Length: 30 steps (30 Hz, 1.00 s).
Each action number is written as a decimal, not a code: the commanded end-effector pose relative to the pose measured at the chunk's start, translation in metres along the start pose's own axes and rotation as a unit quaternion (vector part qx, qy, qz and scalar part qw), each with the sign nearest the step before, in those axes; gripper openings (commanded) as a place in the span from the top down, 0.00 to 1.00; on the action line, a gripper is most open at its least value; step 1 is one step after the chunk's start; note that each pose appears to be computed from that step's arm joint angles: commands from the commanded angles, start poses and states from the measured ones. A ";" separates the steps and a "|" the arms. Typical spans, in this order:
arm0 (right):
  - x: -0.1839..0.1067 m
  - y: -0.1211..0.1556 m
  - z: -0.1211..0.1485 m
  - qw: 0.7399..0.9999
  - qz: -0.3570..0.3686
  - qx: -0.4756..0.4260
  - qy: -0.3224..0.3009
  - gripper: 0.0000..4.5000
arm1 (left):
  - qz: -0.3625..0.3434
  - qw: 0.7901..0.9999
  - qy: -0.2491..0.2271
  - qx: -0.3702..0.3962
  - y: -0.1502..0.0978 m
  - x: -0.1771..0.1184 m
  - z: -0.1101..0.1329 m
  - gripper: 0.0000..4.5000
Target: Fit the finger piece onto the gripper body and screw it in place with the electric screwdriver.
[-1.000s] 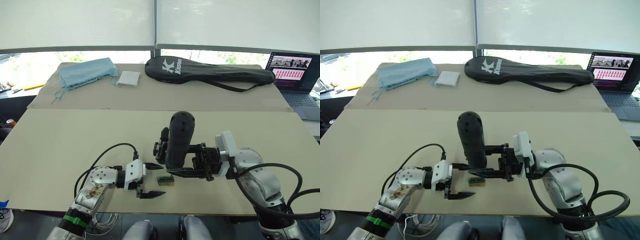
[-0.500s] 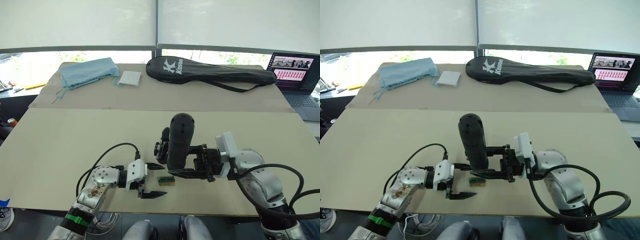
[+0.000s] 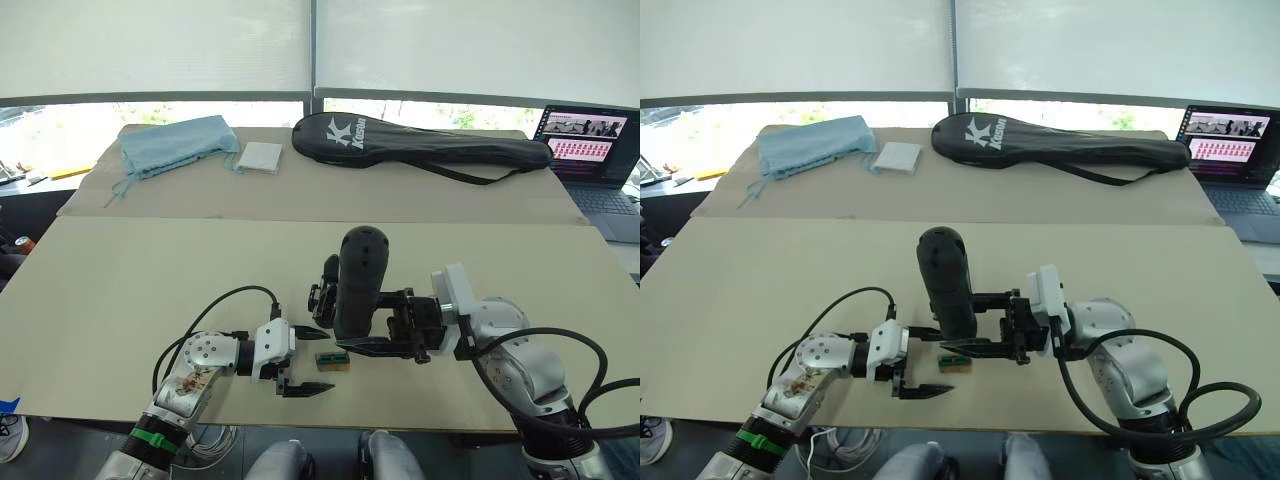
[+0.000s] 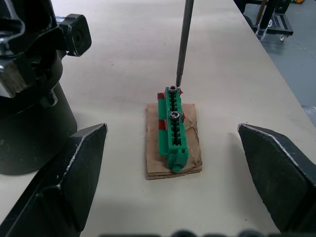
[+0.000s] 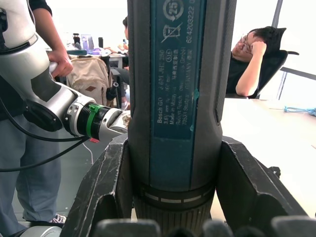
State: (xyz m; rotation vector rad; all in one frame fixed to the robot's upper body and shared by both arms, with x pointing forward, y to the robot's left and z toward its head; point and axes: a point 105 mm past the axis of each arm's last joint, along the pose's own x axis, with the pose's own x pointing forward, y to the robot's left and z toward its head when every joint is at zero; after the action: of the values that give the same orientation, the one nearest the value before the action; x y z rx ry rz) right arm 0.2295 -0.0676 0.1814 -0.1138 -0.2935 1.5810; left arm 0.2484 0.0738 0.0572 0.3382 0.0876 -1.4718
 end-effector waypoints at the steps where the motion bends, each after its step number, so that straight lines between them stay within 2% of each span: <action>1: 0.000 -0.001 0.016 0.999 0.002 -0.042 -0.019 0.57 | -0.026 0.999 0.020 -0.034 -0.017 0.010 -0.017 0.00; 30: 0.002 -0.001 0.012 0.999 0.001 -0.042 -0.016 0.57 | -0.031 0.998 0.023 -0.039 -0.022 0.009 -0.021 0.00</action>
State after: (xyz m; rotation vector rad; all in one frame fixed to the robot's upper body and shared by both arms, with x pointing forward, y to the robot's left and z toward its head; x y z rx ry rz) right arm 0.2312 -0.0679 0.1800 -0.1239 -0.2926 1.5714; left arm 0.2462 0.0749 0.0546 0.3319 0.0972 -1.4705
